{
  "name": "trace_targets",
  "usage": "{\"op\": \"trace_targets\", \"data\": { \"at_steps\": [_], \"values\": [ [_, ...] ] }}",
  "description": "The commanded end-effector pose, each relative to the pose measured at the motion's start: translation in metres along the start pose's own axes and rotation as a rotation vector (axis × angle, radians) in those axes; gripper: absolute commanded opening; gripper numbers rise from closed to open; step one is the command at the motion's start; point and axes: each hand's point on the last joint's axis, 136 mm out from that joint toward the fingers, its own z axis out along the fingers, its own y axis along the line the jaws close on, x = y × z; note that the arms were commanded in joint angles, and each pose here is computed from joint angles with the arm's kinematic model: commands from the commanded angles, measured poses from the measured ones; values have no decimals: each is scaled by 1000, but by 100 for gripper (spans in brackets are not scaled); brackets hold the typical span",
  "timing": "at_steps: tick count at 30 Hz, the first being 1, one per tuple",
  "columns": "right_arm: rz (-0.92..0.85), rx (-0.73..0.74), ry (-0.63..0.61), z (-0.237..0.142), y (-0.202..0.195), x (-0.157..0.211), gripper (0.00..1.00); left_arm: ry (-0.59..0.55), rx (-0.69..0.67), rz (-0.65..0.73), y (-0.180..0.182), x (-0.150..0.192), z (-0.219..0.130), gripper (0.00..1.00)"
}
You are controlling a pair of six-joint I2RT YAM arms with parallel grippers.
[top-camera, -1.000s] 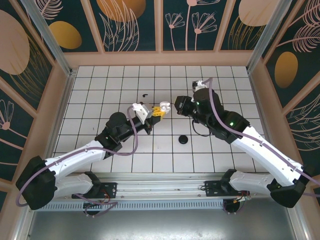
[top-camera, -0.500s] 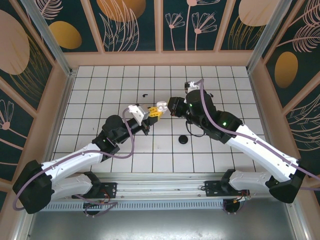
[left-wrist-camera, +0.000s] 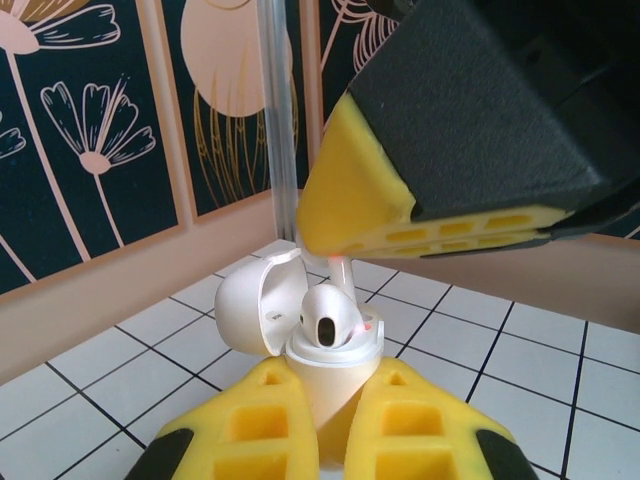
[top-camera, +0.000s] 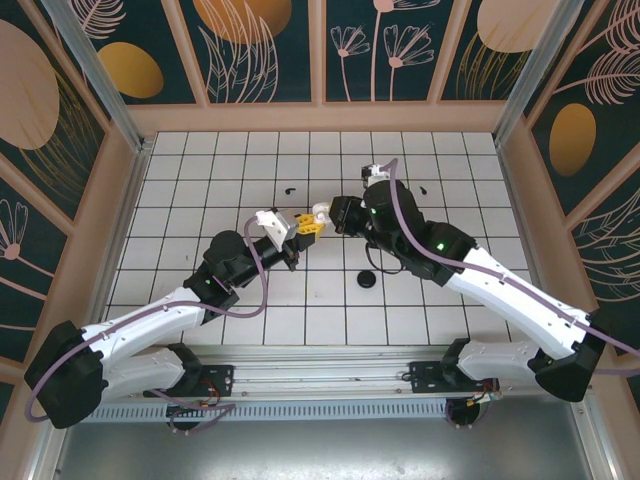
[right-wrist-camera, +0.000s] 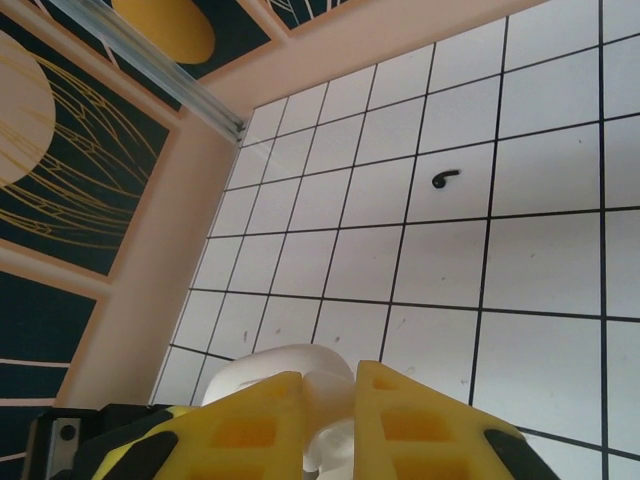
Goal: Insert the wireless bluetooth earbuds into the charging case
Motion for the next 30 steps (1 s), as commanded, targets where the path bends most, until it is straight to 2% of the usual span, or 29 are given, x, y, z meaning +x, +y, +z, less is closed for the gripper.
{"op": "trace_targets", "data": {
  "at_steps": [1,22,30],
  "values": [
    [-30,9,-11,5,-1,3,15,-38,-12,-9,1,-13,-2,0],
    [-140,-30,76,12,7,24,15,-33,-50,-72,8,-7,1,0],
    [-187,-43,123,19,15,29,21,-29,-57,-67,9,-6,2,0]
  ]
}}
